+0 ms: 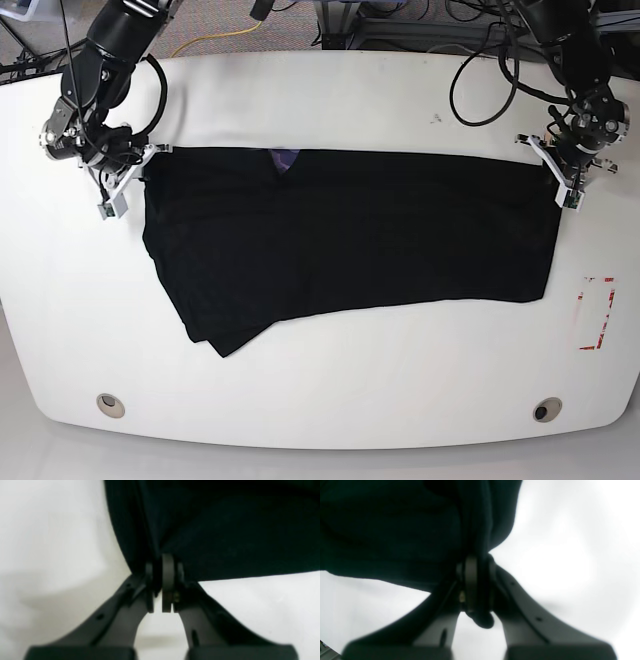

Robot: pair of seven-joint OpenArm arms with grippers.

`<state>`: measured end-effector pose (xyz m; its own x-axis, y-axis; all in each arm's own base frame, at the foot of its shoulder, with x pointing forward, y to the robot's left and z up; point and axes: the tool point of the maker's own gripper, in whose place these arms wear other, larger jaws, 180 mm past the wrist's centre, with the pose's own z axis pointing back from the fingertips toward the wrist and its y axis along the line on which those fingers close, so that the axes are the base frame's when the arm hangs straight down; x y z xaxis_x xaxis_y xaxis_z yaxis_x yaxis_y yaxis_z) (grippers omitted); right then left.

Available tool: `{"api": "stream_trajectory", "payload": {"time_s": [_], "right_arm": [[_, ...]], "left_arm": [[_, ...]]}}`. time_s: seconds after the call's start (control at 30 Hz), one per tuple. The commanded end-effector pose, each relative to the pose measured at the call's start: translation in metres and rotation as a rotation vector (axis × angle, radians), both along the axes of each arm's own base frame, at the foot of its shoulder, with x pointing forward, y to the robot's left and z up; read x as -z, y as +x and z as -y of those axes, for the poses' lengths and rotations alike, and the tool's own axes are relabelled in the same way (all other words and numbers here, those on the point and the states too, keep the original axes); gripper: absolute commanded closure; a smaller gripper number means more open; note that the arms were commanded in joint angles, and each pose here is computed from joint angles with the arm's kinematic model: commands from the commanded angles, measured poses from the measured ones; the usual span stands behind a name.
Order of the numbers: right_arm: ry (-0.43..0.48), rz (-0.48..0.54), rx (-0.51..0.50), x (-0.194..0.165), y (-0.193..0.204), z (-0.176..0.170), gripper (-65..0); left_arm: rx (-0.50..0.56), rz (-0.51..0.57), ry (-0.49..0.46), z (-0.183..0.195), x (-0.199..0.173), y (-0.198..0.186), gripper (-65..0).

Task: Fold the T-shirt properly
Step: 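Adjust the grip and drag the shirt edge back with both grippers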

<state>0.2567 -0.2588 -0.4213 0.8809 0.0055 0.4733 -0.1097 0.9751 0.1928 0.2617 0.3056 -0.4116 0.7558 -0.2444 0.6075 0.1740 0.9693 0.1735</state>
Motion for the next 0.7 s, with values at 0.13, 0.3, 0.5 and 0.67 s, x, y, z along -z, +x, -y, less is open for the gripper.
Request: {"api": "stream_trajectory", "payload": {"time_s": [0.13, 0.3, 0.5, 0.67], "right_arm": [[-0.085, 0.018, -0.006, -0.015, -0.011, 0.018, 0.0], [-0.196, -0.008, -0.033, -0.034, -0.037, 0.028, 0.0], [-0.257, -0.052, -0.002, -0.041, -0.068, 0.044, 0.0], [-0.286, -0.098, -0.013, -0.039, -0.092, 0.049, 0.0]], "left_arm": [[0.010, -0.047, 0.097, -0.014, -0.007, -0.025, 0.0], [0.040, -0.064, 0.144, -0.011, -0.015, -0.048, 0.0], [0.074, -0.098, 0.186, -0.007, -0.019, -0.076, 0.0], [0.074, -0.131, 0.217, -0.013, -0.023, -0.099, 0.0]]}}
